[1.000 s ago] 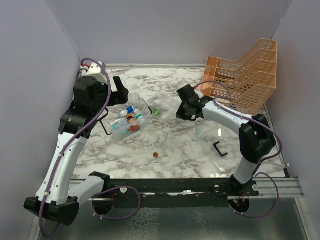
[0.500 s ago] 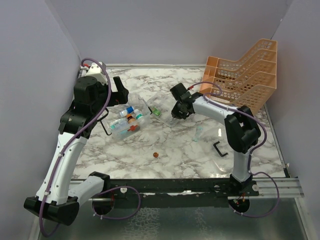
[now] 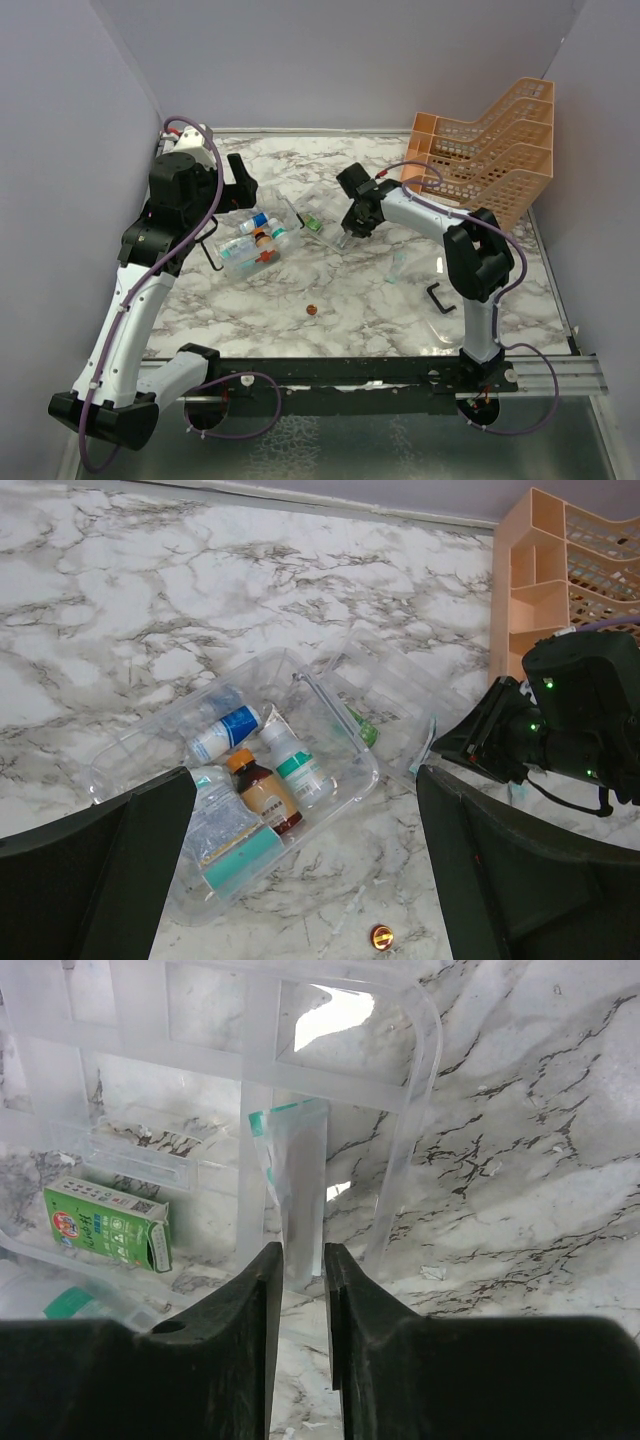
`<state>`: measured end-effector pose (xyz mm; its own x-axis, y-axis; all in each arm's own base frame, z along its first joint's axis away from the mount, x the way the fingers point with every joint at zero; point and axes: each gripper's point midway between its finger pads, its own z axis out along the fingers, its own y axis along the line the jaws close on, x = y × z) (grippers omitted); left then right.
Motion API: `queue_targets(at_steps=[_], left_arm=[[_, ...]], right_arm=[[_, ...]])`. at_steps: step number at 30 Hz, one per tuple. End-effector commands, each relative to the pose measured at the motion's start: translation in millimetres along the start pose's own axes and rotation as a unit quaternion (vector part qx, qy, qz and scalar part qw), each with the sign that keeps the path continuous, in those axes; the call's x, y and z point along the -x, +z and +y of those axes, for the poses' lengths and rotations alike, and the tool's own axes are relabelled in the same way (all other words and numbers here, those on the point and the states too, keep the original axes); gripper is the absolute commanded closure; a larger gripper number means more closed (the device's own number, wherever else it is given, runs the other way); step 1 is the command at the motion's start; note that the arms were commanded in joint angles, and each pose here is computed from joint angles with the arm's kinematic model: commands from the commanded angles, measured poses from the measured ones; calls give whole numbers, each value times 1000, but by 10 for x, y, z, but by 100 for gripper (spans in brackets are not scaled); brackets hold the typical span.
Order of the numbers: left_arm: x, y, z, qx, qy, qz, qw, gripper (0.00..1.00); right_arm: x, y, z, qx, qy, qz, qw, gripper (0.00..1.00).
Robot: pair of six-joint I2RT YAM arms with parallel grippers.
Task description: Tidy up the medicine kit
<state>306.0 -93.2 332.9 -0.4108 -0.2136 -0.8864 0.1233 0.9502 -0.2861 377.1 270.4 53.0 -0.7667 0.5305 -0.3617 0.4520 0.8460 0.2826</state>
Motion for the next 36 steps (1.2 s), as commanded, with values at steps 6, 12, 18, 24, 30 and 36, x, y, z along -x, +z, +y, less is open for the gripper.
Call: queue_targets(at_steps=[6, 12, 18, 24, 30, 36], left_arm=[[28, 10, 14, 5, 5, -7, 1000, 4], [29, 11, 3, 2, 5, -6, 1000, 4], [24, 21, -21, -4, 5, -4, 1000, 4], [29, 22, -29, -7, 6, -6, 1000, 4], [61, 31, -22, -5, 5, -15, 1000, 4], [14, 37, 66, 16, -1, -19, 1000, 4]], right_arm=[[177, -175, 73, 16, -20, -29, 999, 75], [349, -395, 59, 44, -72, -68, 994, 75], [403, -511, -259, 25, -92, -87, 992, 76], [457, -629, -842, -40, -97, -127, 986, 68], [341, -574, -1239, -67, -98, -104, 987, 67], [173, -462, -1356, -70, -116, -72, 988, 68]])
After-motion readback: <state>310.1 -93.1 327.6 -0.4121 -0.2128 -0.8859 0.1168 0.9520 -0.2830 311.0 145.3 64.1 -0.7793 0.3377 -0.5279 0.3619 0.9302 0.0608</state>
